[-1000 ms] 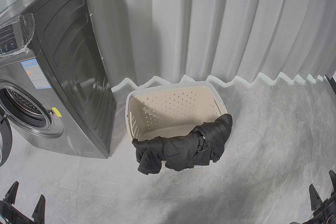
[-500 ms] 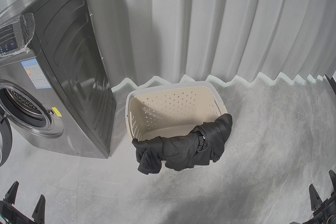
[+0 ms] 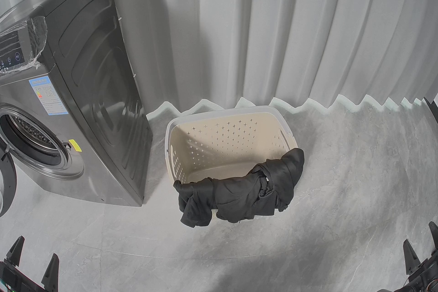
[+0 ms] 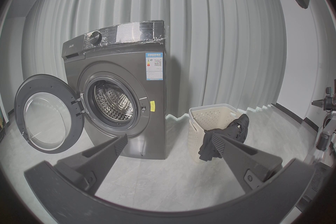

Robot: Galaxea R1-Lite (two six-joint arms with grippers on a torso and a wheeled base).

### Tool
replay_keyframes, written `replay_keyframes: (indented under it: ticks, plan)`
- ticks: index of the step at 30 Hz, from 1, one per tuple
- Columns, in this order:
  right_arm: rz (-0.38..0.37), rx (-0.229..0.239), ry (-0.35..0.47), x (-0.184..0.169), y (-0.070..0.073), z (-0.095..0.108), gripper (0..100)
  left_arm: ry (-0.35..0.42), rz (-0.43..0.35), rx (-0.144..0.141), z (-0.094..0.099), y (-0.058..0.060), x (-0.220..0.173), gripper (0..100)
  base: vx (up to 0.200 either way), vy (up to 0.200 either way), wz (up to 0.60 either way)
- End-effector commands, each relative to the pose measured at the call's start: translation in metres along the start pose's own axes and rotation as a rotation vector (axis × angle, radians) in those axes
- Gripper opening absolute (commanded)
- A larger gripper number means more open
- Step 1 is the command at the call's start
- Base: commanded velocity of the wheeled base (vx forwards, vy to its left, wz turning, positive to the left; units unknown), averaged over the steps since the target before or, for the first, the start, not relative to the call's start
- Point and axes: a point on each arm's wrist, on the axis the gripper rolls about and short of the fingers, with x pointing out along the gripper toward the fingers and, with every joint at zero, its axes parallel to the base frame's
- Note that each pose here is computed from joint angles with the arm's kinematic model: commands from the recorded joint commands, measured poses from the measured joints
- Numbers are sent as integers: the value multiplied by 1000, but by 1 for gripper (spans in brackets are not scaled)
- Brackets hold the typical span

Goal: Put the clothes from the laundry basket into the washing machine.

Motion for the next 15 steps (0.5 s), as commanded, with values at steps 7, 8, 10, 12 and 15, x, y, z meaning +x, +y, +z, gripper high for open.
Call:
replay_keyframes:
  ticks: [7,8,10,12,15]
  plan:
    - [1,-3,0,0,0,-5,100,1,-1,0,-5,0,0,100,0,0,0]
    - [1,-3,0,0,0,-5,100,1,-1,0,-5,0,0,100,0,0,0]
    - [1,-3,0,0,0,-5,100,1,-1,0,-5,0,0,100,0,0,0]
    - [1,-1,0,0,0,-5,100,1,-1,0,-5,0,0,100,0,0,0]
    - [1,1,0,0,0,-5,100,1,-1,1,-5,0,0,100,0,0,0]
